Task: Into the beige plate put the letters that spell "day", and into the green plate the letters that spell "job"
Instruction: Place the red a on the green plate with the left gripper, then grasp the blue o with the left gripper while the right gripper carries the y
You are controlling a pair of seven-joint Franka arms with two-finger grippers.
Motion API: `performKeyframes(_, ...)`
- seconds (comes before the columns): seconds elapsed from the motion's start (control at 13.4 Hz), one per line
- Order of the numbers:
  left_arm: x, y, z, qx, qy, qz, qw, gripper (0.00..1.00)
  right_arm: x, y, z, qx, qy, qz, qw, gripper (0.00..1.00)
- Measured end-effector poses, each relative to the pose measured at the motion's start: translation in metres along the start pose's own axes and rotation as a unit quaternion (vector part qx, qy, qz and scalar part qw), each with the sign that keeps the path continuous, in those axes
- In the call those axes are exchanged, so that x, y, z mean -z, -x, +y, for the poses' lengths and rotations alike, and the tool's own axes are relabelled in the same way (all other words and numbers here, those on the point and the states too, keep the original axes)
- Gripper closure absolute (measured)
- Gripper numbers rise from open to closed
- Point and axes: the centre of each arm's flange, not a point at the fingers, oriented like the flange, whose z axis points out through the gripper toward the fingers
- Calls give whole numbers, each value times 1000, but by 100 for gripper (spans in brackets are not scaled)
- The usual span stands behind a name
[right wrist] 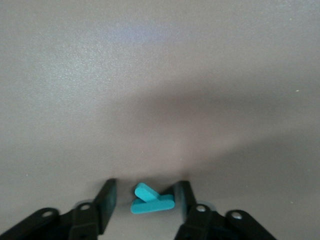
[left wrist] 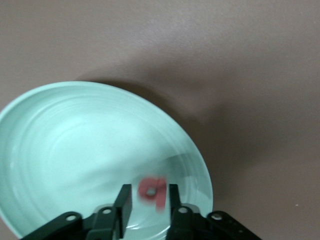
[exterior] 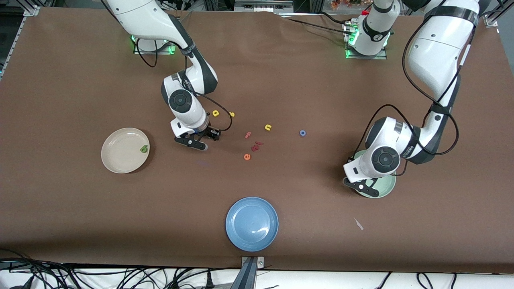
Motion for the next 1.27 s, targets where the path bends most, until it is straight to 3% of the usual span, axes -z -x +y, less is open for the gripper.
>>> performKeyframes(0.22,9,-1,4,-3,0,2,1000,26,1,0,0,0,0,0,1000,52)
performKeyframes(0.3,19,2,9,-4,4,-9,1000,15,1,-1,1,-1,0,1,1000,59)
performKeyframes(0.37,35,6,20,0,16,-23,1000,3,2,0,1,0,0,1,1000,59)
performKeyframes(0.45,52,11,35,19,37,-37,998,0,3,-1,1,-1,-1,1,1000,65)
performKeyframes(0.75,67,21,80,162,99,-74,979,0,3,-1,0,1,-1,1,1000,65)
performKeyframes(0.97,56,26,148,238,89,-93,963,0,17,-9,-6,17,17,-20,1000,65)
performKeyframes(1.27,22,37,209,307,92,-69,945,0,57,-67,41,85,49,-36,995,65)
